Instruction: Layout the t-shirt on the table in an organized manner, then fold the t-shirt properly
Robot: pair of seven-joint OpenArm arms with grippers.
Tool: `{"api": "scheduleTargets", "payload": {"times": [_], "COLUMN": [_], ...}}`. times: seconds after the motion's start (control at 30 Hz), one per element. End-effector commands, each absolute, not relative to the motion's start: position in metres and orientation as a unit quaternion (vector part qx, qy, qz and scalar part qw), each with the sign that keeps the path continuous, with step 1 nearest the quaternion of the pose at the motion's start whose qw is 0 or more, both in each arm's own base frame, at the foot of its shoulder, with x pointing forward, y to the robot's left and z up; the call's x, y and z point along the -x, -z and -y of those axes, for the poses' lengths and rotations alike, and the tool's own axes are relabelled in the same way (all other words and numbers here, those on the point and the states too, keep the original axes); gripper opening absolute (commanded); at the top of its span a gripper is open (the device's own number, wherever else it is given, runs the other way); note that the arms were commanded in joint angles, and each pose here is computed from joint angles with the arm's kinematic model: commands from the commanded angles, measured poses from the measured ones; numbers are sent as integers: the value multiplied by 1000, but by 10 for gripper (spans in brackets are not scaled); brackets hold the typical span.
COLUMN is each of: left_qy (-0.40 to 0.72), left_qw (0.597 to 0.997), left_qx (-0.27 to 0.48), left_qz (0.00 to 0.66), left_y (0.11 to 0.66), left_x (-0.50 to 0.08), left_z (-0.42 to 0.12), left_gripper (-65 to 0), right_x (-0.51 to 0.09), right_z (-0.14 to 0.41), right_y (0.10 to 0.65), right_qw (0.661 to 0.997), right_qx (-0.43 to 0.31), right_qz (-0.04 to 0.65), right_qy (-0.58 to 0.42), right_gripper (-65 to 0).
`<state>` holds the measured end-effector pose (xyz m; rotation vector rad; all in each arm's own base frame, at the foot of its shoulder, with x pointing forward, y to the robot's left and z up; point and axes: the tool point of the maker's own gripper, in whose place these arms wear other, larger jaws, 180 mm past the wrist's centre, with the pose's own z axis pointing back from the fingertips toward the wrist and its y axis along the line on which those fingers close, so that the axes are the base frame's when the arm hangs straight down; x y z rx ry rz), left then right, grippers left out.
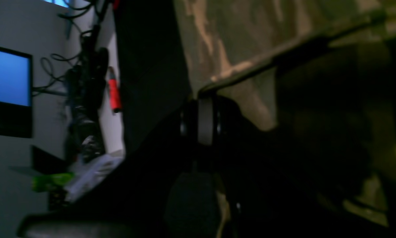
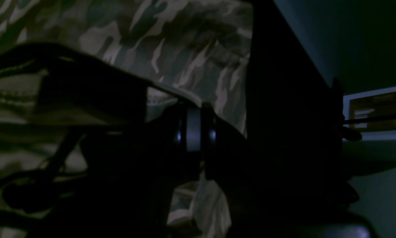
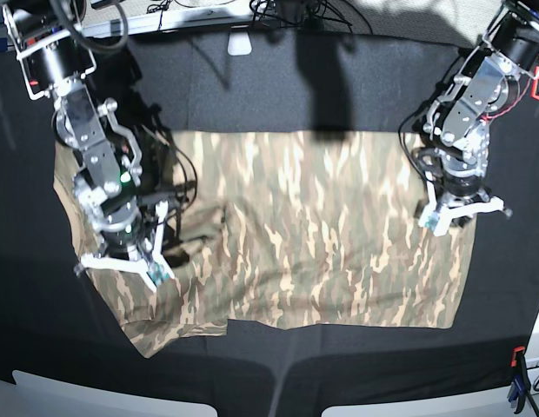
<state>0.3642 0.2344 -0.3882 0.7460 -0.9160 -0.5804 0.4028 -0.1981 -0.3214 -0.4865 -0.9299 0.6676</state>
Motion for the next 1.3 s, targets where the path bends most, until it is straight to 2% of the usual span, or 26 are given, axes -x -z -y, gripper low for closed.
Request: {"api": "scheduleTargets", "payload": {"times": [0.0, 0.2, 0.43, 0.9, 1.1, 1.27], "left_qy": [267, 267, 267, 274, 286, 302], "left_qw": [774, 774, 774, 773, 757, 736], "left_qx": [-361, -362, -362, -368, -361, -348], "left_qz": [447, 446, 446, 438, 463, 496], "left_y": [370, 371, 371, 378, 373, 365], "left_x": [-375, -375, -375, -374, -381, -387], "left_z": [-239, -239, -240, -246, -239, -227], "left_gripper": [-650, -650, -650, -650, -650, -650], "right_x": [-414, -413, -412, -411, -413, -419], "right_z": [201, 206, 238, 276, 263, 236], "right_y": [301, 305, 306, 296, 302, 303], "right_qw": [796, 799, 803, 817, 824, 818], "right_qx": [241, 248, 312, 334, 299, 268], "right_qz": [460, 454, 432, 422, 432, 458], "right_qy": [-310, -306, -267, -209, -209, -222], "right_gripper": [-650, -650, -650, -650, -650, -650]}}
